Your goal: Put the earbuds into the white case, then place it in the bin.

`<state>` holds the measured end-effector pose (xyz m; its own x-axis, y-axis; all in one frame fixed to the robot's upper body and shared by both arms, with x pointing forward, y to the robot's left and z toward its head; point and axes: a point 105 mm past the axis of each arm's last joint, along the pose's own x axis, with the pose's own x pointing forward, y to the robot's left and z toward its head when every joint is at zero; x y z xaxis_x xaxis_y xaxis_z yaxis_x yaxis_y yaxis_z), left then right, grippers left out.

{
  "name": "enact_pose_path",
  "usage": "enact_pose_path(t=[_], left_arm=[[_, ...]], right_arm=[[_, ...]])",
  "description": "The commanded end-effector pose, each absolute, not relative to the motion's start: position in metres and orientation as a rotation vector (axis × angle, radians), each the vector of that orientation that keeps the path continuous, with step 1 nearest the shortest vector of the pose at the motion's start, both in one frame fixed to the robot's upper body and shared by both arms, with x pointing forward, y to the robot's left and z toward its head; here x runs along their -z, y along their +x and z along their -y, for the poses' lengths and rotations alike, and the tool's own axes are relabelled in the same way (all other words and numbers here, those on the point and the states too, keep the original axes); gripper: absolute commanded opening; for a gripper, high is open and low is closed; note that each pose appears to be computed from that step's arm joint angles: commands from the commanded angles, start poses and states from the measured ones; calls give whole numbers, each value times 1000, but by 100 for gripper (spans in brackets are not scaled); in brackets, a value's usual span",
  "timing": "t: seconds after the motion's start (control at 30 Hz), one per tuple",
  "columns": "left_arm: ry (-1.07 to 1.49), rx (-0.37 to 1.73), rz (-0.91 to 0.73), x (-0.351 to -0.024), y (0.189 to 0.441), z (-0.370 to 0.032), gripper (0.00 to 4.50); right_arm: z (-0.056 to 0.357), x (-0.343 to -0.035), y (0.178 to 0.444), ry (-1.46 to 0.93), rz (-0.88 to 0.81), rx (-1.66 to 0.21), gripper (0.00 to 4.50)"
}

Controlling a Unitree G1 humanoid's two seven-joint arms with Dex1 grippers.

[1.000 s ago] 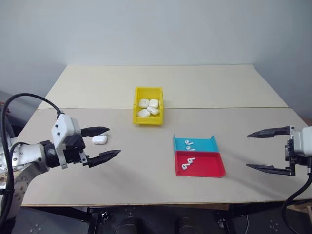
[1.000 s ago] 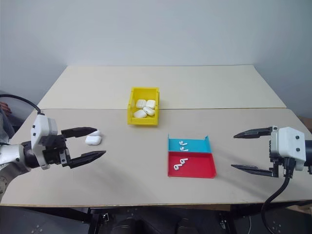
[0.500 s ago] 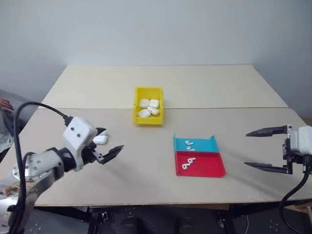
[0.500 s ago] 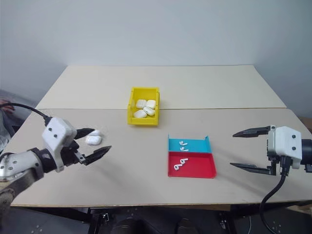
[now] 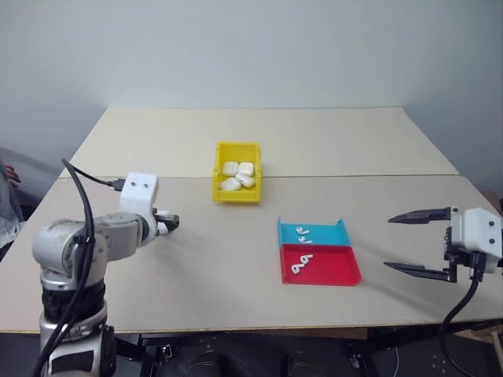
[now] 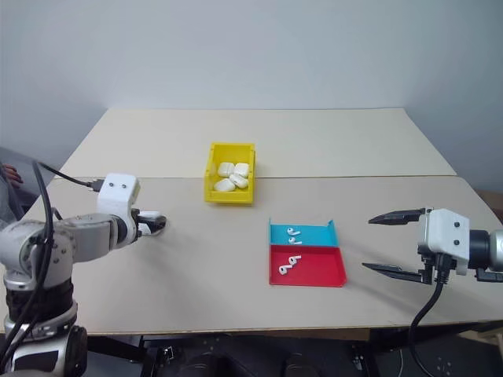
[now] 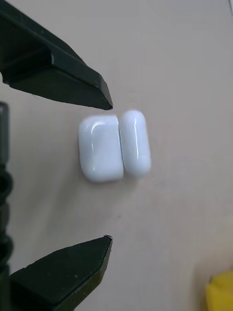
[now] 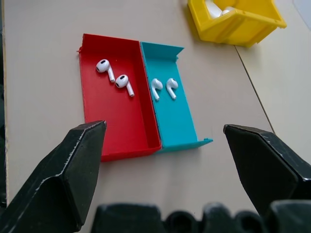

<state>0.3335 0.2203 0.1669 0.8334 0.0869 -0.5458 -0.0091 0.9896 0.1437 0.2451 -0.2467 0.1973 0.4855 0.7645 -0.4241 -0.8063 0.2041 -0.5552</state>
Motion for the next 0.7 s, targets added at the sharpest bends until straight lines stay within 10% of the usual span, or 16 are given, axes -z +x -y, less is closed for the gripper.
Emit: enact_pose_path(t=[0.03,0.7], left_arm=[[147,-47,-575,-182,337,-223,450],[110,-138,-765,-152,351,-226,450]], right_arm=[[245,-199,243,-825,-50,-1080,449],[249,-193,238,-826,-76,-1021,449]])
